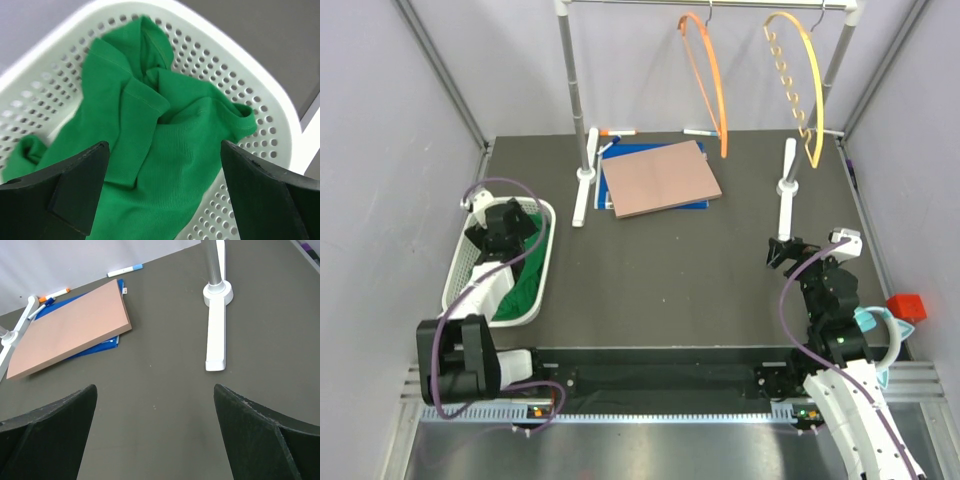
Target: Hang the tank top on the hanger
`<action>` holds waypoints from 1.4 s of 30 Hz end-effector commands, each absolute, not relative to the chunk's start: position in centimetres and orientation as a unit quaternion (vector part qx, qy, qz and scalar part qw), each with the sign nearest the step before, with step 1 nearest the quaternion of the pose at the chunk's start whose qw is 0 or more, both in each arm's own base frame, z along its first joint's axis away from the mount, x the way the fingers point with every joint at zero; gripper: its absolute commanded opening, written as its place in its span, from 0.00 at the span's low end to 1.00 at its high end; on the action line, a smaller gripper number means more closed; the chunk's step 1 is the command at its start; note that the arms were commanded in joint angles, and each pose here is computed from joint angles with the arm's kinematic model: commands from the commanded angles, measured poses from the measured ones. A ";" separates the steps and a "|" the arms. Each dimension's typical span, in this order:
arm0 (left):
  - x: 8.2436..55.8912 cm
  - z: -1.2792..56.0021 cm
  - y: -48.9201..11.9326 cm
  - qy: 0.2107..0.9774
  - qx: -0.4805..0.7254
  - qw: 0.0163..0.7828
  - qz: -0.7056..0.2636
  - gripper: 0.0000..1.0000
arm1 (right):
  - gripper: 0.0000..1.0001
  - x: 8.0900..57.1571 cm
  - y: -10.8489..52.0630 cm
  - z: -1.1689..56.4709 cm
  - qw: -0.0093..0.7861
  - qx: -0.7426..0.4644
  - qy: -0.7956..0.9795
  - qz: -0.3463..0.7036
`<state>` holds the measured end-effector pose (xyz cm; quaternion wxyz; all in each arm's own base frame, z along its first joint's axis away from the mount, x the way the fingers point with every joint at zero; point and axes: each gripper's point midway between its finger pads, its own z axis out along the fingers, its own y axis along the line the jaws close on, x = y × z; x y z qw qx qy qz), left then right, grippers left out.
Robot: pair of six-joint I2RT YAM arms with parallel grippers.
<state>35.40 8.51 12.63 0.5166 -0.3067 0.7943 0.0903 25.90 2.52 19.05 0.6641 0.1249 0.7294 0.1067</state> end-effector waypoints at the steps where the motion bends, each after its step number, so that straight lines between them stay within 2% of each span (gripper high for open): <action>1: 37.1 10.9 8.3 0.799 -0.318 0.509 0.042 0.95 | 1.00 26.0 2.5 20.7 0.678 0.129 0.715 0.116; 5: 37.4 9.4 7.8 0.809 -0.320 0.493 0.019 0.79 | 0.99 25.9 2.6 20.7 0.678 0.128 0.714 0.117; 8: 37.5 8.8 7.6 0.814 -0.315 0.488 0.013 0.72 | 1.00 25.9 2.5 20.8 0.680 0.129 0.712 0.117; 11: 37.6 8.3 7.4 0.819 -0.311 0.481 0.009 0.60 | 1.00 25.9 2.6 20.7 0.679 0.130 0.713 0.118; 12: 37.7 8.2 7.2 0.821 -0.308 0.481 0.006 0.51 | 0.99 25.9 2.5 20.7 0.679 0.129 0.713 0.118; 15: 37.7 8.0 7.0 0.824 -0.305 0.478 0.000 0.38 | 1.00 25.8 2.6 20.6 0.678 0.129 0.714 0.118; 21: 37.9 7.3 7.2 0.828 -0.307 0.469 0.005 0.38 | 1.00 25.6 2.6 21.0 0.683 0.129 0.708 0.121; 23: 38.3 7.1 6.8 0.831 -0.302 0.468 -0.006 0.35 | 1.00 25.5 2.6 21.2 0.685 0.128 0.707 0.123; 25: 38.5 6.5 6.6 0.836 -0.299 0.460 -0.009 0.29 | 1.00 25.4 2.6 21.1 0.685 0.128 0.707 0.124; 26: 38.8 6.5 6.6 0.837 -0.295 0.461 -0.009 0.17 | 1.00 25.4 2.7 21.2 0.685 0.127 0.706 0.126; 28: 38.8 6.4 6.4 0.840 -0.291 0.457 -0.013 0.03 | 1.00 25.4 2.7 21.3 0.686 0.127 0.705 0.127; 29: 38.7 6.5 6.4 0.839 -0.292 0.459 -0.013 0.00 | 1.00 25.4 2.7 21.2 0.686 0.127 0.705 0.126; 32: 38.3 8.9 6.3 0.823 -0.294 0.486 -0.019 0.00 | 1.00 25.4 2.7 21.3 0.687 0.127 0.704 0.126; 39: 34.7 23.4 7.0 0.706 -0.304 0.639 -0.031 0.00 | 1.00 25.4 2.6 21.2 0.685 0.128 0.706 0.123; 42: 33.4 27.3 6.4 0.679 -0.294 0.671 -0.047 0.00 | 1.00 25.4 2.6 21.1 0.683 0.128 0.708 0.123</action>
